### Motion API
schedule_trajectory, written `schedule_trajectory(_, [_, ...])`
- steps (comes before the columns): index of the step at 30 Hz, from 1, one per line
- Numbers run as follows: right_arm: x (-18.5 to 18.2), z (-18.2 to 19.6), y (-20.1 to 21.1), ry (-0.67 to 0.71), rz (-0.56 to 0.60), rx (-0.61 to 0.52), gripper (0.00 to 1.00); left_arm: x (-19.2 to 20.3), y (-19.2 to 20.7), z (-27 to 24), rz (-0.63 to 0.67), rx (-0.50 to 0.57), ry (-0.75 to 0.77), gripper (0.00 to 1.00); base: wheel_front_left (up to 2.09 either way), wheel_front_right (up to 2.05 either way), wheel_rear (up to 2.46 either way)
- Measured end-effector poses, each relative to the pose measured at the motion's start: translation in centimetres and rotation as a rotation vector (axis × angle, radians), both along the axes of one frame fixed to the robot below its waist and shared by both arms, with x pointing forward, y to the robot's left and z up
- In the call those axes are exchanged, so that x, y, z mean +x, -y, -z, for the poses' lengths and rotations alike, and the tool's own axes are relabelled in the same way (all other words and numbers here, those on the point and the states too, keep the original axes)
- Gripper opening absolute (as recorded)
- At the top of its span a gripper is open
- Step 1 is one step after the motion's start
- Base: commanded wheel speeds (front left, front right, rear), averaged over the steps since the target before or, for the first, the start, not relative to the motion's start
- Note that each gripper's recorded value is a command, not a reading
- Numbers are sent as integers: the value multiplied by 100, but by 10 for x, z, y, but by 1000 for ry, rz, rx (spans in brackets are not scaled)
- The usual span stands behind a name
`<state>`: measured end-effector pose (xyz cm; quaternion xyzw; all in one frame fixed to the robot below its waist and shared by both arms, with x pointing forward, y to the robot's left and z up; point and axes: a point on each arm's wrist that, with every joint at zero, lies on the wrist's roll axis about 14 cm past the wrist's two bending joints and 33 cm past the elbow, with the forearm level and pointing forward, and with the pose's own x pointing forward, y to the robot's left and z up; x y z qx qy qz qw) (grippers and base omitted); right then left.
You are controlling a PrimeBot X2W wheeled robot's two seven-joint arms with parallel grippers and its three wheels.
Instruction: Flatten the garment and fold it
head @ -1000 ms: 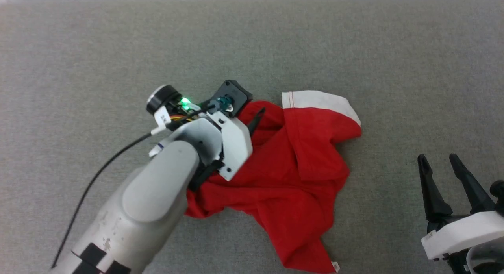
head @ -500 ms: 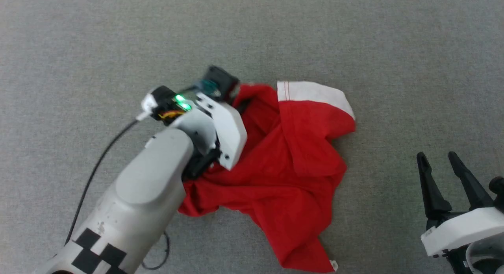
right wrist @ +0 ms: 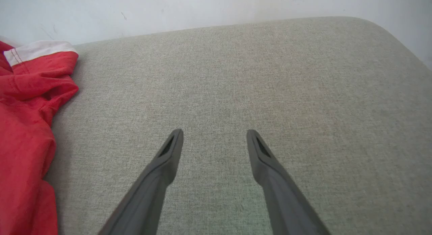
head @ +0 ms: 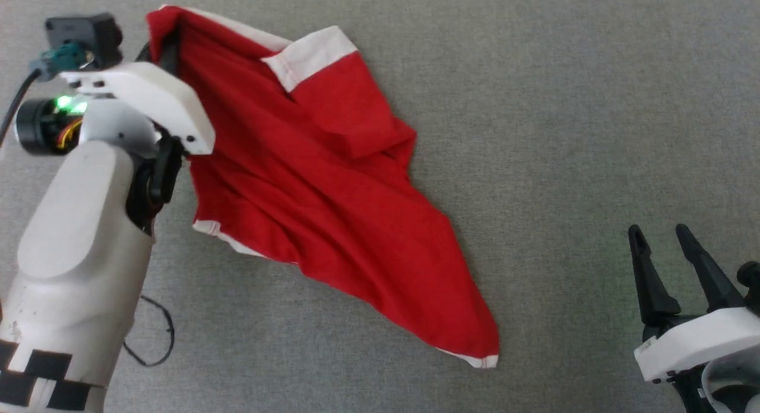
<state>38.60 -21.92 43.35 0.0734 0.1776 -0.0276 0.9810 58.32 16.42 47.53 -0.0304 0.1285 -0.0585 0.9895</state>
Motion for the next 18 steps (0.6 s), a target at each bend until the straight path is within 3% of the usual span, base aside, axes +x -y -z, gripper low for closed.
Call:
schedule_trajectory(4, [-2,7,4,-21,11,-4,100,-8,-10,32,-61,-9,-75,0,0,0,0])
schedule_trajectory(5, [-2,8,4,-25,12,-4,100,-10,-10,39,-65,-11,-91,45,0,0,0])
schedule_trajectory(6, [-1,9,4,-27,11,-3,100,-12,-10,42,-72,-22,-97,100,0,0,0])
schedule_trajectory(13, [0,5,-1,-16,-5,-1,100,-10,-7,4,-63,-121,5,100,0,0,0])
schedule_trajectory(18, [-3,-5,-9,10,-25,11,100,-39,4,-29,92,-99,52,100,0,0,0])
